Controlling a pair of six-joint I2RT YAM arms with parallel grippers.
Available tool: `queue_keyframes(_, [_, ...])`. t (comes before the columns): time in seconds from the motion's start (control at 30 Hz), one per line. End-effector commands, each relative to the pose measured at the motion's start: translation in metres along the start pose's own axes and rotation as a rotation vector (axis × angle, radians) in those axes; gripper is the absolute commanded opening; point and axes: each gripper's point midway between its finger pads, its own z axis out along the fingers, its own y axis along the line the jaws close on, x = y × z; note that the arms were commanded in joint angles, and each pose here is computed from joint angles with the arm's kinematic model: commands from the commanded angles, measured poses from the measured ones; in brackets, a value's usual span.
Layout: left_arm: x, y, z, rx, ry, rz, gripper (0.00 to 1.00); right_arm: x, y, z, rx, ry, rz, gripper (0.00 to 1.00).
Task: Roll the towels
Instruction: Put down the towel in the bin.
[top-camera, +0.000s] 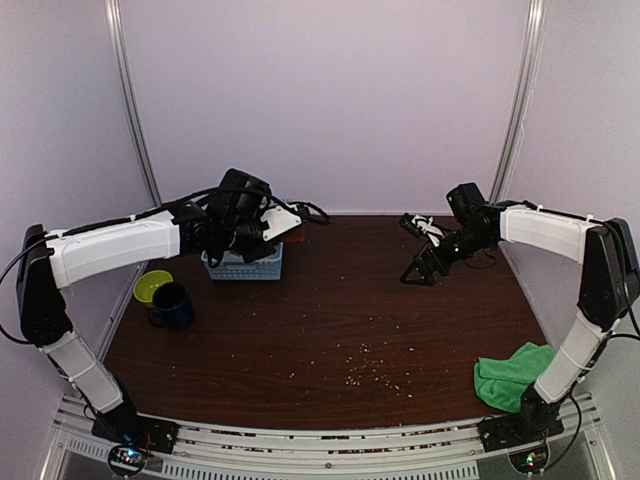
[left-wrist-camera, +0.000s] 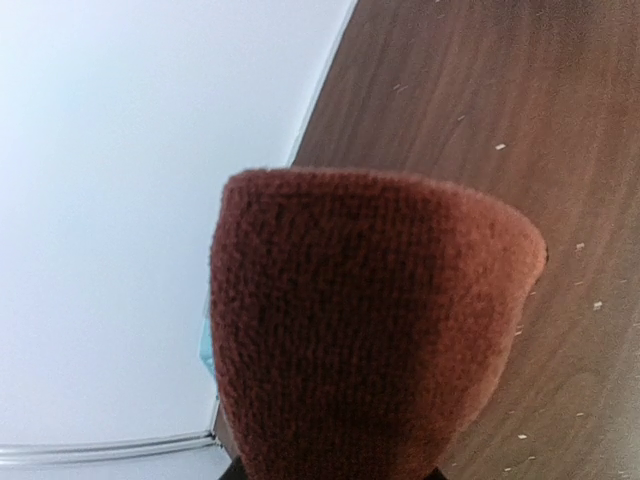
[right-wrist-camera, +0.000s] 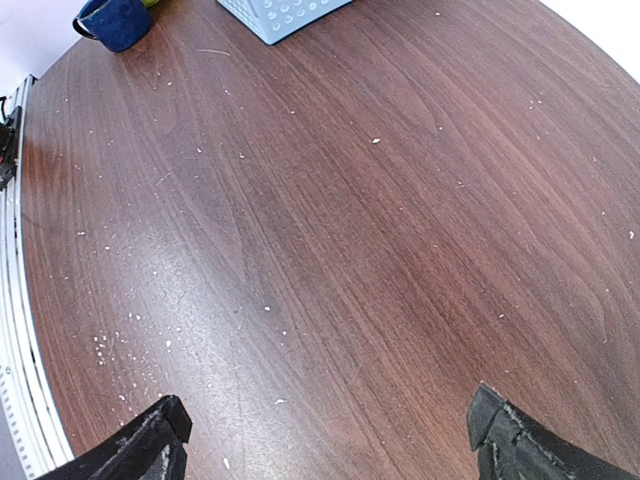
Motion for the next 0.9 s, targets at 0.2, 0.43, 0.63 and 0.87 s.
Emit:
queue_keyframes(0.2, [0.075, 0.072, 0.072, -0.076, 0.088, 0.042, 0.00, 0.008, 0.009, 0.000, -0.063, 0.012, -0.011, 1.00])
queue_keyframes(0.43, [0.112, 0.076, 0.125, 0.038, 0.089, 0.074, 0.00, 0.012, 0.011, 0.004, -0.083, 0.021, -0.005, 1.00])
queue_keyframes(0.63, [0.123, 0.069, 0.153, 0.065, 0.089, 0.168, 0.00, 0.018, 0.010, 0.009, -0.094, 0.043, 0.003, 1.00])
queue_keyframes(0.87, [0.126, 0.059, 0.172, 0.102, 0.079, 0.173, 0.00, 0.024, 0.009, 0.015, -0.106, 0.064, 0.009, 1.00])
